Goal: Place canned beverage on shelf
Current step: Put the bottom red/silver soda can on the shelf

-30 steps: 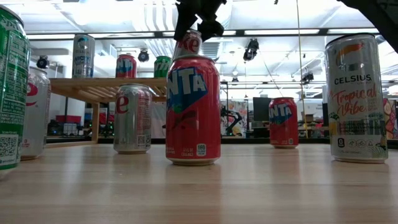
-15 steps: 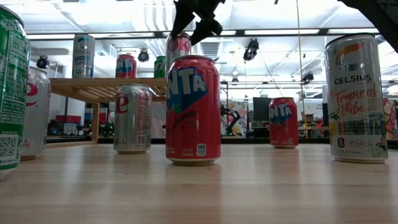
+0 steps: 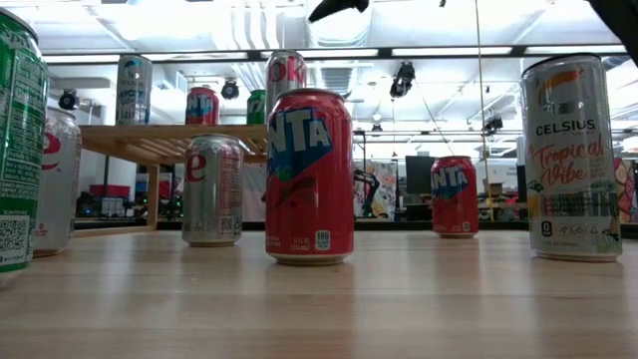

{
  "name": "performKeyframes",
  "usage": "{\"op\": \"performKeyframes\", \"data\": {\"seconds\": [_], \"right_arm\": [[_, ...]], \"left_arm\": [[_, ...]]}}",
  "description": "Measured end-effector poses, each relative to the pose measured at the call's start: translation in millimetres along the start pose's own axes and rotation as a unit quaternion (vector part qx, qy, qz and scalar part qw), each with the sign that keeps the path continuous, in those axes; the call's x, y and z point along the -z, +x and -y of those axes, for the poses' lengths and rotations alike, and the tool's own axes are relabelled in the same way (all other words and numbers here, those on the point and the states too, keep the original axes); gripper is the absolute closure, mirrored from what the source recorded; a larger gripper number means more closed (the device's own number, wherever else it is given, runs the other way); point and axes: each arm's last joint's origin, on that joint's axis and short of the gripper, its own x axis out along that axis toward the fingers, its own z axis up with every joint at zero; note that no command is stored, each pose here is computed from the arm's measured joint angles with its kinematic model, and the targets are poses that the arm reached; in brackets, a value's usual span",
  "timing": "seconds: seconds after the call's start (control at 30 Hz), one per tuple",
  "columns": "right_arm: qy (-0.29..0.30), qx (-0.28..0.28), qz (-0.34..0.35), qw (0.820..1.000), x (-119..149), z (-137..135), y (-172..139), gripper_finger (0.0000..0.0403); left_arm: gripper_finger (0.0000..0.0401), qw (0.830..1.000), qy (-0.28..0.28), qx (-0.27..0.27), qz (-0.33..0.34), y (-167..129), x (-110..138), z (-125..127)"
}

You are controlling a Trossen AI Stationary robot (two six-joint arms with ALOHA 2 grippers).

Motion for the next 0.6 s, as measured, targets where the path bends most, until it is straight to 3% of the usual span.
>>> {"op": "performKeyframes", "data": {"seconds": [0.23, 0.47, 0.6], "right_arm": [[-0.065, -0.017, 0.015, 0.998, -1, -11, -22, 0.0069], [-0.125, -0.027, 0.005, 0.992, 10, -21, -4, 0.0094], [-0.144, -0.028, 0.012, 0.989, 22, -22, 6, 0.0114]], "left_arm": [[0.0401, 0.999, 0.018, -0.006, -0.026, 16, 10, 21], [0.0401, 0.996, 0.073, -0.006, -0.054, 32, 21, 42], [0.0401, 0.992, 0.099, 0.037, -0.064, 33, 22, 45]]}}
